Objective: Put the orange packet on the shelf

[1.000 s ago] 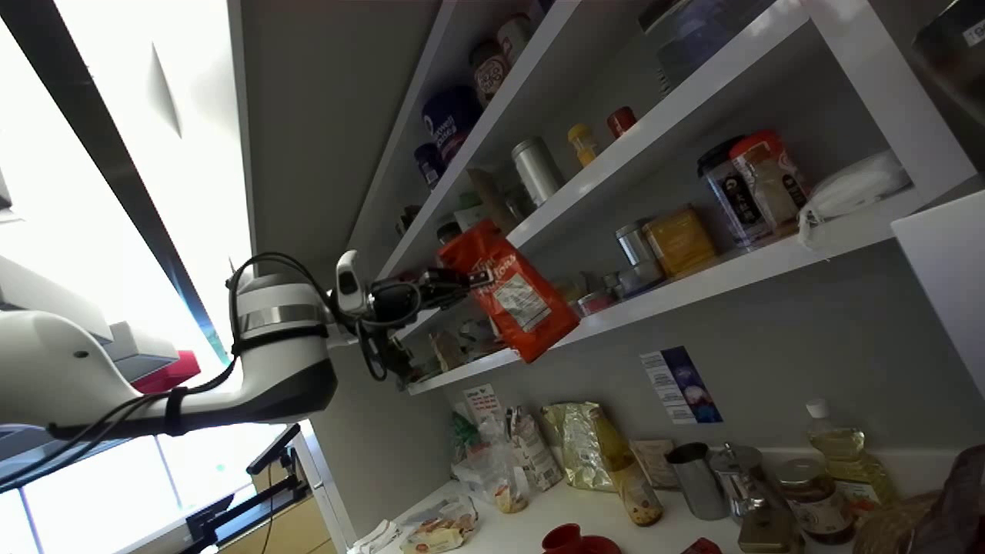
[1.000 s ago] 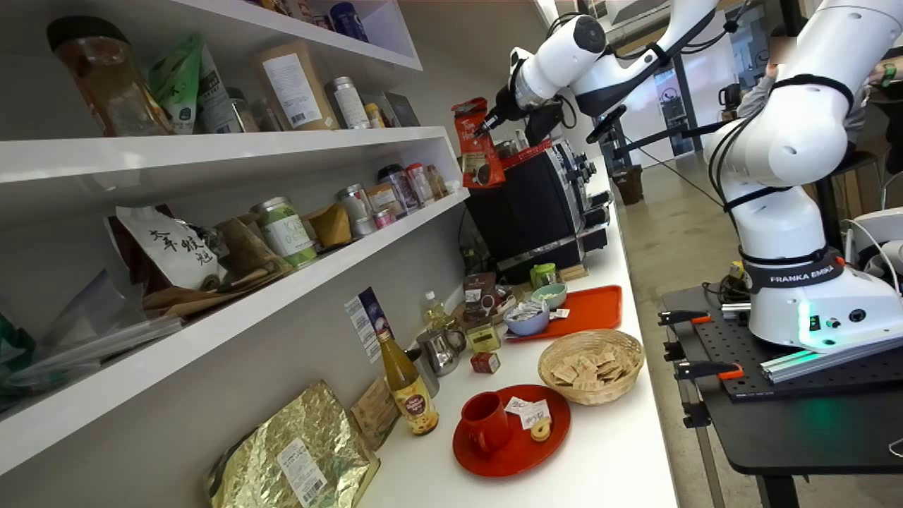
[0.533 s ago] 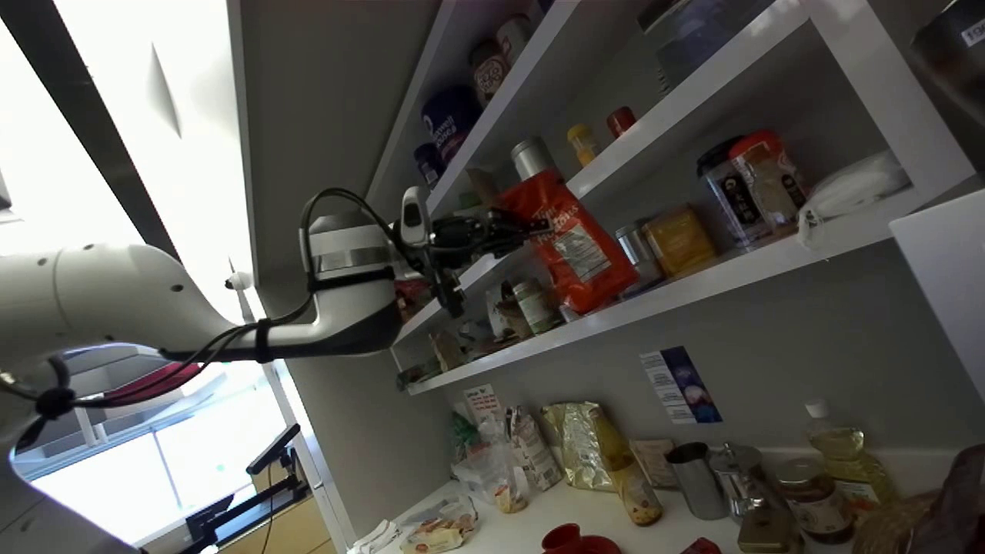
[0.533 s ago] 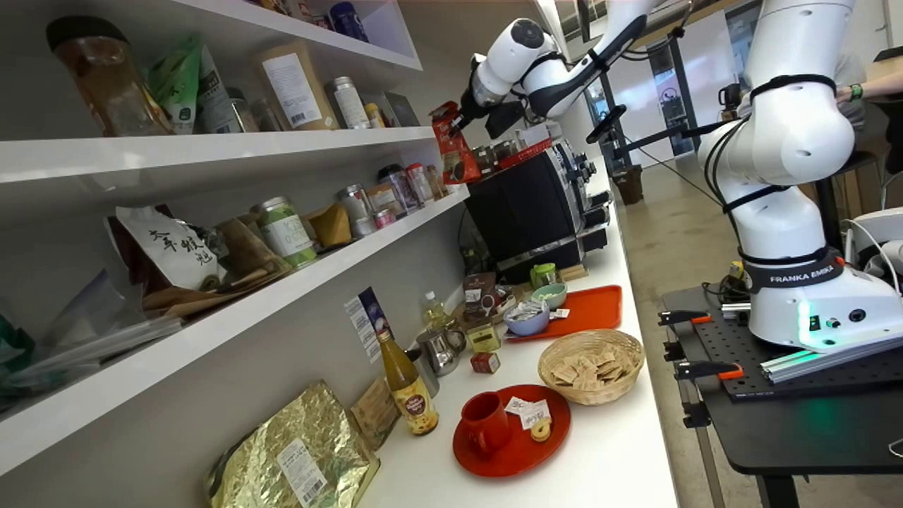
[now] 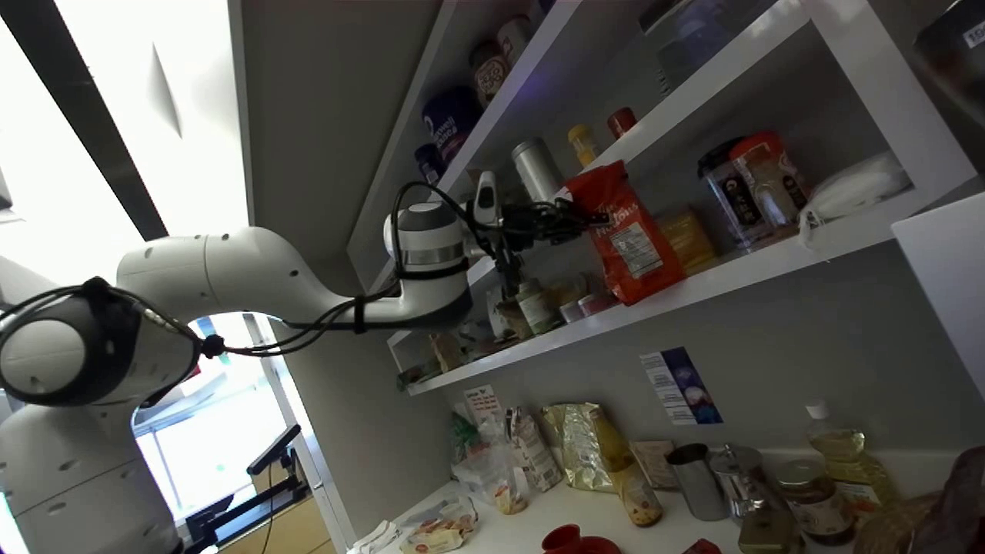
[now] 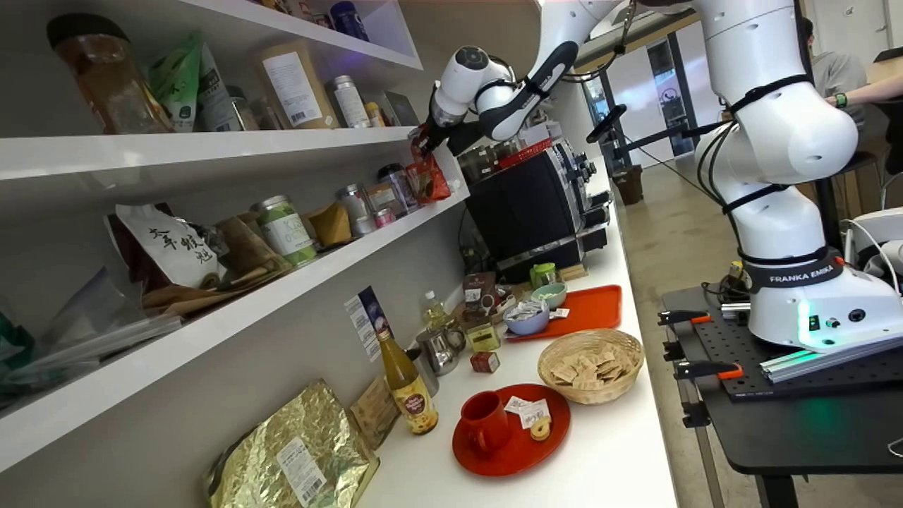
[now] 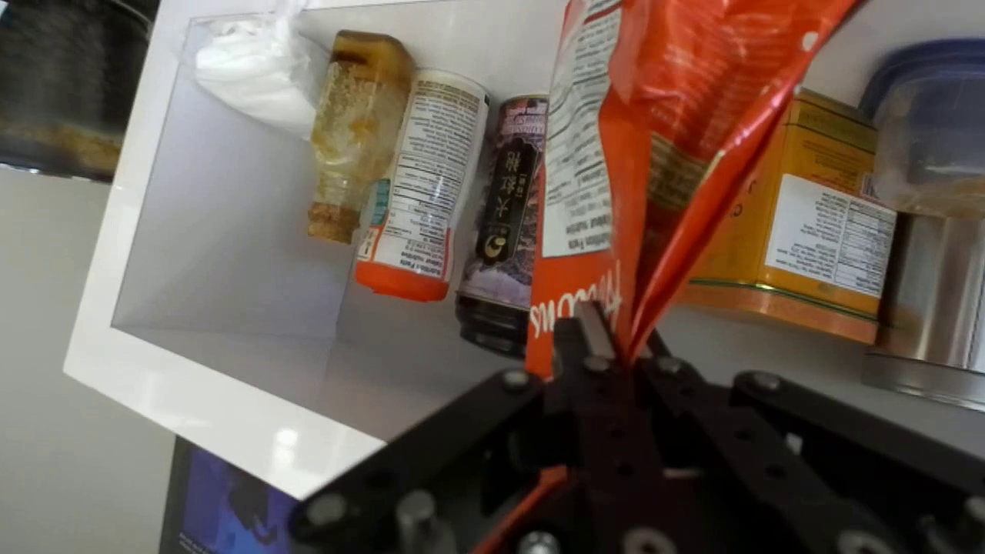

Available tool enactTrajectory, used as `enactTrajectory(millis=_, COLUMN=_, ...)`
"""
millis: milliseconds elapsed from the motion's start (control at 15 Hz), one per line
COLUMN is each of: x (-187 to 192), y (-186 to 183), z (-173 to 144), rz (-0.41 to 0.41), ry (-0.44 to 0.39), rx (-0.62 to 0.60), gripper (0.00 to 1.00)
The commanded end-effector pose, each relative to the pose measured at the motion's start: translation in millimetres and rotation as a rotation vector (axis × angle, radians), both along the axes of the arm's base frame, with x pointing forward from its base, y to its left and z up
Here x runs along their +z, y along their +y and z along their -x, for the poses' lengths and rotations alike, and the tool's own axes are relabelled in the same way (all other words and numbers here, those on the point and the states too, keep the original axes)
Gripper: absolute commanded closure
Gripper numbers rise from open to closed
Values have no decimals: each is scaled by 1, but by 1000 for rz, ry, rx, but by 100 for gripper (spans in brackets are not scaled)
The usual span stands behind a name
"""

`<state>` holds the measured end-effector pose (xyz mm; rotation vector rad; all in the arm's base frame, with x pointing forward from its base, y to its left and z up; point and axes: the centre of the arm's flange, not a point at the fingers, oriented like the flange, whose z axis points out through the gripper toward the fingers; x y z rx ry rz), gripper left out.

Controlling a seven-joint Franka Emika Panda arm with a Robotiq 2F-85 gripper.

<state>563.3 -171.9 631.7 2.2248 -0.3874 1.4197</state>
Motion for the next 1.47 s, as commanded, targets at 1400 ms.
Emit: enactTrajectory(millis=1400, x=21, y=-16, z=-93, rz=47, ry=158, rx=207, gripper=62)
